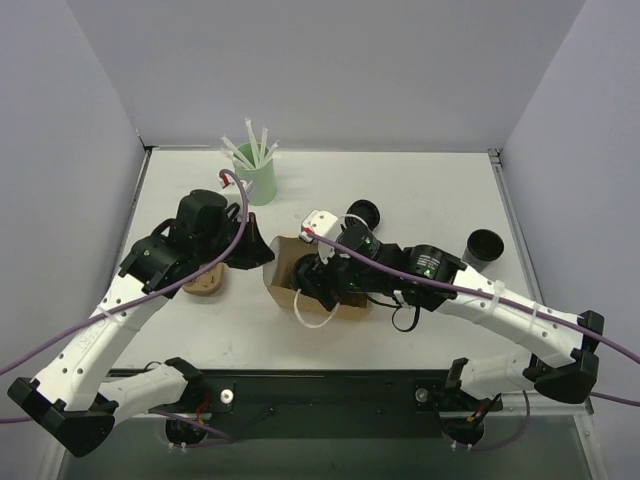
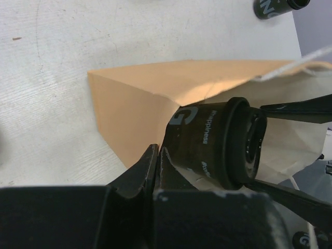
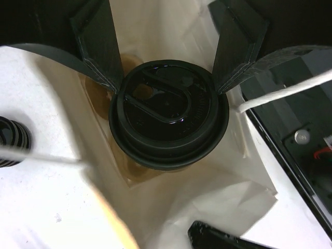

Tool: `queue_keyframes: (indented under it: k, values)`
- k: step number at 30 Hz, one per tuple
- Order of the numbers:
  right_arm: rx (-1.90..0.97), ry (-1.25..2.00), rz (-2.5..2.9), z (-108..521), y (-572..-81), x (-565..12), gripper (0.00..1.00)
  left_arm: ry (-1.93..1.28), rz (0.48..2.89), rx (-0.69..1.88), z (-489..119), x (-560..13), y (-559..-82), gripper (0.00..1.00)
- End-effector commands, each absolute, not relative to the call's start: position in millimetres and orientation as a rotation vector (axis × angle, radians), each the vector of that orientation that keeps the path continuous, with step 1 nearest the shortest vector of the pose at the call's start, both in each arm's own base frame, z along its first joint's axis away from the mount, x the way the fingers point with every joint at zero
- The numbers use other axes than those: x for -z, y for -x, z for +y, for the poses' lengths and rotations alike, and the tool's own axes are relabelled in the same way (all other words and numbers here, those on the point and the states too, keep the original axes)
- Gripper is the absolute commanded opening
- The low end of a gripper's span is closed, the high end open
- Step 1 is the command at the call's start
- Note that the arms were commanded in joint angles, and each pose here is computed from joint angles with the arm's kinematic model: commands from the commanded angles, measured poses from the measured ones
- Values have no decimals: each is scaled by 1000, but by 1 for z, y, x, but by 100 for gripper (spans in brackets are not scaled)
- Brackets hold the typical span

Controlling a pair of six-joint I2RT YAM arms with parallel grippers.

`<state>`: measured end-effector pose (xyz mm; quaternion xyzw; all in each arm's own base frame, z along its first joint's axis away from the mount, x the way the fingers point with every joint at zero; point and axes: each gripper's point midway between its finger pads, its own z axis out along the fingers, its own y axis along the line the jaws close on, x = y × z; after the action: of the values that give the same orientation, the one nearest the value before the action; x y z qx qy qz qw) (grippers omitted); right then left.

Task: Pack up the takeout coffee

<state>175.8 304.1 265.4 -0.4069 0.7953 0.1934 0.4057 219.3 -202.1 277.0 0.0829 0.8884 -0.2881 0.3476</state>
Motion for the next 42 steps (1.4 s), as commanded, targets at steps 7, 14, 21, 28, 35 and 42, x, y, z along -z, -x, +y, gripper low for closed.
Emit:
queue_keyframes:
  k: [7, 14, 21, 28, 35, 42]
  values:
    - [-375, 1169, 1934, 291, -171, -282, 42, -240, 2209, 808, -210, -309, -225, 0]
    - [-354, 1107, 1834, 286, -182, -318, 42, -239, 2256, 716, -200, -293, -228, 0]
    - [-389, 943, 1779, 283, -194, -354, 42, -235, 2279, 614, -189, -288, -234, 0]
    - [-499, 688, 1702, 267, -205, -405, 42, -183, 2299, 523, -172, -287, -238, 0]
    - [-299, 461, 1802, 203, -223, -404, 42, -118, 2337, 317, -130, -280, -239, 0]
    - [-109, 235, 2023, 133, -217, -356, 42, -72, 2355, 171, -104, -272, -233, 0]
